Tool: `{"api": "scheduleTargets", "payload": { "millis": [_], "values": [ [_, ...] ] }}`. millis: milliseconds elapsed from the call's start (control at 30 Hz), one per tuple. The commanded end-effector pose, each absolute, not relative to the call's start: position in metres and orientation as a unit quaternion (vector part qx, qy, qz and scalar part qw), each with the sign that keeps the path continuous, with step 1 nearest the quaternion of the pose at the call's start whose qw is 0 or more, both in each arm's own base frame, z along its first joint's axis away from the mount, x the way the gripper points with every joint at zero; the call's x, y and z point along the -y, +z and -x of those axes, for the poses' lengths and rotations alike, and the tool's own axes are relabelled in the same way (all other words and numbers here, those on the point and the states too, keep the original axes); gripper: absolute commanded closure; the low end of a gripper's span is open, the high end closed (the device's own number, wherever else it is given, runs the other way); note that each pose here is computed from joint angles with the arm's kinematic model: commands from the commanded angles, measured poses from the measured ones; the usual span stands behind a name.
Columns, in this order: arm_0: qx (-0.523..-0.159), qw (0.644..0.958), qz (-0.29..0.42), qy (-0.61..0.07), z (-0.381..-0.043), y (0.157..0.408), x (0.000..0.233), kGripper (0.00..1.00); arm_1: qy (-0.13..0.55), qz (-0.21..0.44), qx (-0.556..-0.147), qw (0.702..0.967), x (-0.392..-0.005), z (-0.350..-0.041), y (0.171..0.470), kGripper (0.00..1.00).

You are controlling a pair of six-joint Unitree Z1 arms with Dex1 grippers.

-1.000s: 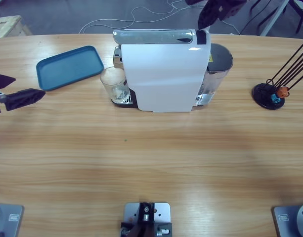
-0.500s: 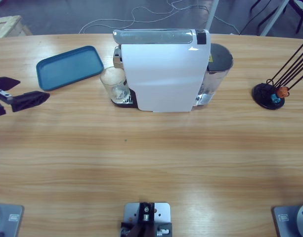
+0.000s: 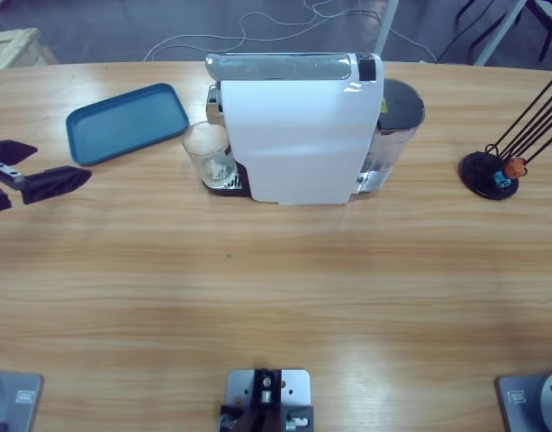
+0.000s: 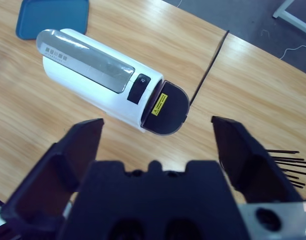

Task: Pour coffee

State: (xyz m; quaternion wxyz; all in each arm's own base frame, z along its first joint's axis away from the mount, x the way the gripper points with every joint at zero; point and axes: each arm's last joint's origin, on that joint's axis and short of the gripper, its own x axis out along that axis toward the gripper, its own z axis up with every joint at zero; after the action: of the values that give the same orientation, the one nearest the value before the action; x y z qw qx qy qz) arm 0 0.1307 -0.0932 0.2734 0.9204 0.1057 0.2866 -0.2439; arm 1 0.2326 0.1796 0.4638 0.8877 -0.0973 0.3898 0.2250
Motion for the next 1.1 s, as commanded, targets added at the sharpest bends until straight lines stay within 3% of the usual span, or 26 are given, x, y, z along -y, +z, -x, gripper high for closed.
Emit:
{"api": "scheduleTargets", "payload": {
  "millis": [33,133,267,333,467,633,900,1100],
  "values": [
    [-0.3,0.917,-0.107,-0.242,-0.13,0.263,0.094,0.013,0.246,0.099,-0.429,0.863,-0.187,-0.231,0.444,0.0],
    [-0.296,0.917,-0.11,-0.243,-0.13,0.262,0.094,0.013,0.246,0.103,-0.427,0.864,-0.185,-0.23,0.445,0.0],
    [-0.289,0.918,-0.109,-0.248,-0.128,0.259,0.092,0.009,0.234,0.068,-0.324,0.914,-0.133,-0.172,0.448,0.0],
    [-0.282,0.921,-0.104,-0.248,-0.126,0.258,0.091,0.009,0.246,0.054,-0.304,0.919,-0.11,-0.143,0.422,0.0],
    [-0.265,0.927,-0.094,-0.25,-0.12,0.261,0.086,0.009,0.276,0.046,-0.301,0.912,-0.097,-0.122,0.36,0.0],
    [-0.248,0.921,-0.085,-0.287,-0.112,0.264,0.084,0.009,0.329,0.007,-0.235,0.915,-0.084,-0.1,0.303,0.0],
    [-0.236,0.919,-0.079,-0.307,-0.096,0.259,0.075,0.009,0.327,0.011,-0.251,0.911,-0.072,-0.085,0.273,0.0],
    [-0.237,0.914,-0.076,-0.319,-0.092,0.255,0.073,0.009,0.332,0.003,-0.235,0.914,-0.066,-0.077,0.266,0.0]
  ]
}}
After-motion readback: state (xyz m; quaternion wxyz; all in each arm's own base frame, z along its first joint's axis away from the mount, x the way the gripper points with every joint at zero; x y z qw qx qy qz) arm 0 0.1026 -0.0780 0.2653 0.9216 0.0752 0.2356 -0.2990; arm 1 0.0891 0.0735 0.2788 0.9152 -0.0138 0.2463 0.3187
